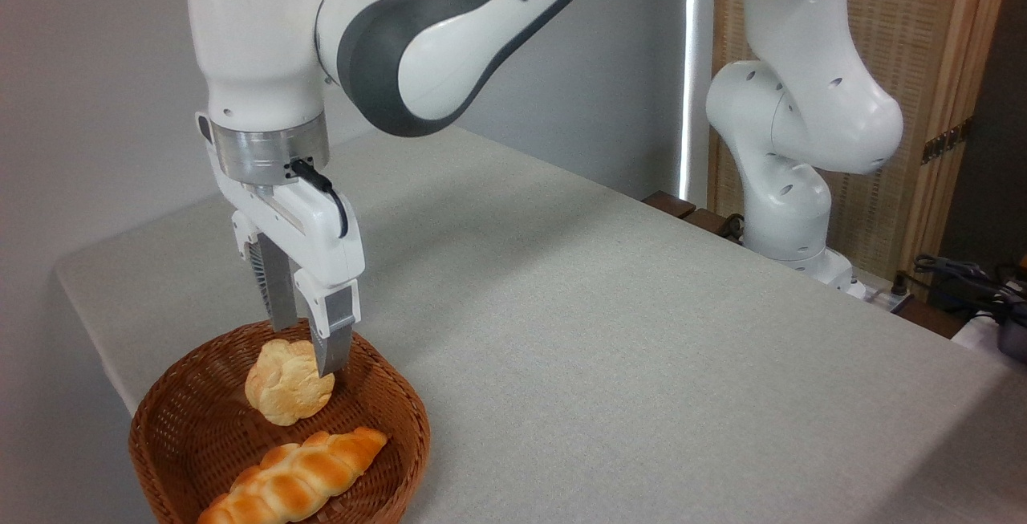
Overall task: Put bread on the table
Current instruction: 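Lower the open gripper onto the round bun in the basket, then close the gripper on the round bun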
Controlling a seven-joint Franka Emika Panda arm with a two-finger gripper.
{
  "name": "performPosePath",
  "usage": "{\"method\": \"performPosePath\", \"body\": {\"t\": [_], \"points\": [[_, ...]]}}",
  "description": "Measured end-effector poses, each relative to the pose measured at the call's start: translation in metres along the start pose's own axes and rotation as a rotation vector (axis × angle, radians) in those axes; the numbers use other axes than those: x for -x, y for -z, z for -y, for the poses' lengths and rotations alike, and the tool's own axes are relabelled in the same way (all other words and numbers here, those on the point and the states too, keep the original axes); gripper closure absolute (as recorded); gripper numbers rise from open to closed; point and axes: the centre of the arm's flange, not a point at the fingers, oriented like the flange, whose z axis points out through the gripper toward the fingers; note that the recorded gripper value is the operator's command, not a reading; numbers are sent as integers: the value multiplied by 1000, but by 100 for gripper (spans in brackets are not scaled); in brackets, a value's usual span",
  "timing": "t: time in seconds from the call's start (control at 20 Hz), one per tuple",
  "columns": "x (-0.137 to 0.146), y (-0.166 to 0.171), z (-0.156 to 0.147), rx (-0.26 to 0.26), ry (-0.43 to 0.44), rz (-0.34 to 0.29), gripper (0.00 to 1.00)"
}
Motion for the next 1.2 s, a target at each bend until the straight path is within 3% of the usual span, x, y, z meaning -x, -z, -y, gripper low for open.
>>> {"method": "performPosePath", "body": {"t": [0.1,0.5,0.75,0.85,0.9,1.0,1.2], "points": [[-1,-4,0,10,30,-1,0],[-17,-34,-12,30,6,-7,0],[-26,-47,-7,-22,-15,-41,0],[-26,-50,-7,-22,-17,-37,16],[-27,-50,-8,-24,-21,-35,30],[-28,-51,-10,-47,-44,-20,71],[-30,-52,-13,-70,-72,-4,72]]}}
